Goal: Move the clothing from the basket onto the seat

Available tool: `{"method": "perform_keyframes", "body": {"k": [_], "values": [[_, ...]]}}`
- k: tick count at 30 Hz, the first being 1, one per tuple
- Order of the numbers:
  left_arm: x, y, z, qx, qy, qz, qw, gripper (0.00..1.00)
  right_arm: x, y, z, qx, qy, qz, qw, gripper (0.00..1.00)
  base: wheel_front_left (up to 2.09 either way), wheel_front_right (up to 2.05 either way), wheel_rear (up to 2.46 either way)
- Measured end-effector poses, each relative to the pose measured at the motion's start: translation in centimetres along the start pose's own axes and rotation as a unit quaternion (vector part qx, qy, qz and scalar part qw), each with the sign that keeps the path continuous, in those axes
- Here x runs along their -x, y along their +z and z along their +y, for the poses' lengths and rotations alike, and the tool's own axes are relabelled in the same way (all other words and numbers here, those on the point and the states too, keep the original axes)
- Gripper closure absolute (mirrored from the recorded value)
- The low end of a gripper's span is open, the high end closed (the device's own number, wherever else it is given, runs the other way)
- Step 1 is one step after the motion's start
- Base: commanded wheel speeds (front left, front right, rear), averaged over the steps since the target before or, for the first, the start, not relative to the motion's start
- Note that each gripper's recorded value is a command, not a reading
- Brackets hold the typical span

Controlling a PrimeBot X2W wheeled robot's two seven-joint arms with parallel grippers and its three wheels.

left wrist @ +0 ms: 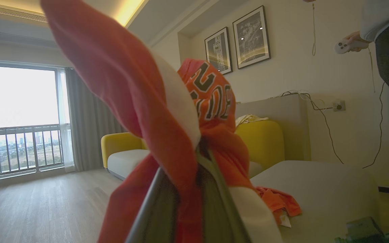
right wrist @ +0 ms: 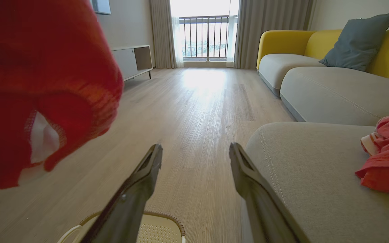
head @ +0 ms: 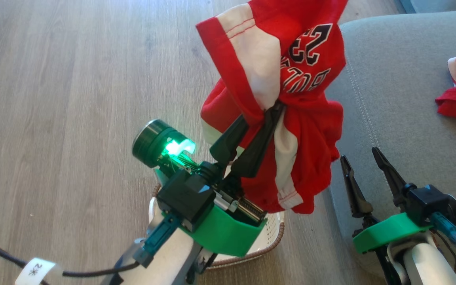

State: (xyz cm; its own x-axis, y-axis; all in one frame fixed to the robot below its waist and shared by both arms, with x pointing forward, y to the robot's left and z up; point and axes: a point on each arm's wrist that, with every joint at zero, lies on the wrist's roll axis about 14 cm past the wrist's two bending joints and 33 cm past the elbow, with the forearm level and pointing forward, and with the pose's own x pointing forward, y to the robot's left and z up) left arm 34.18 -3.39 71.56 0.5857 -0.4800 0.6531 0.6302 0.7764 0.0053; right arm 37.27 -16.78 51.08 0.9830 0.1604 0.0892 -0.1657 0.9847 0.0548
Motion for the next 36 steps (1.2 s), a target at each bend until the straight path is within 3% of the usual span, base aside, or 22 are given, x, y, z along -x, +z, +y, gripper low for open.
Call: {"method": "perform_keyframes", "body": {"k": [14, 24, 30, 36], "values": [[-0.1, -0.4, 1.8, -0.018, 0.028, 0.004, 0.999, 1.0, 0.0, 1.1, -0.8, 0.018, -0.004, -0.014, 1.0, 0.0, 0.0, 0.0, 0.0], [0.0, -2.1, 2.7, -0.02, 0.037, 0.024, 0.999, 1.0, -0.1, 5.3, 0.5, 0.059, 0.048, -0.071, 0.995, 0.0, 0.0, 0.0, 0.0], [0.2, -3.6, 3.2, -0.038, 0.037, 0.044, 0.998, 1.0, 0.1, 9.0, 3.4, 0.033, 0.092, -0.13, 0.987, 0.0, 0.0, 0.0, 0.0], [0.4, -4.7, 3.6, -0.04, 0.044, 0.058, 0.997, 1.0, 0.8, 9.4, 6.7, 0.03, 0.154, -0.135, 0.978, 0.0, 0.0, 0.0, 0.0]]}}
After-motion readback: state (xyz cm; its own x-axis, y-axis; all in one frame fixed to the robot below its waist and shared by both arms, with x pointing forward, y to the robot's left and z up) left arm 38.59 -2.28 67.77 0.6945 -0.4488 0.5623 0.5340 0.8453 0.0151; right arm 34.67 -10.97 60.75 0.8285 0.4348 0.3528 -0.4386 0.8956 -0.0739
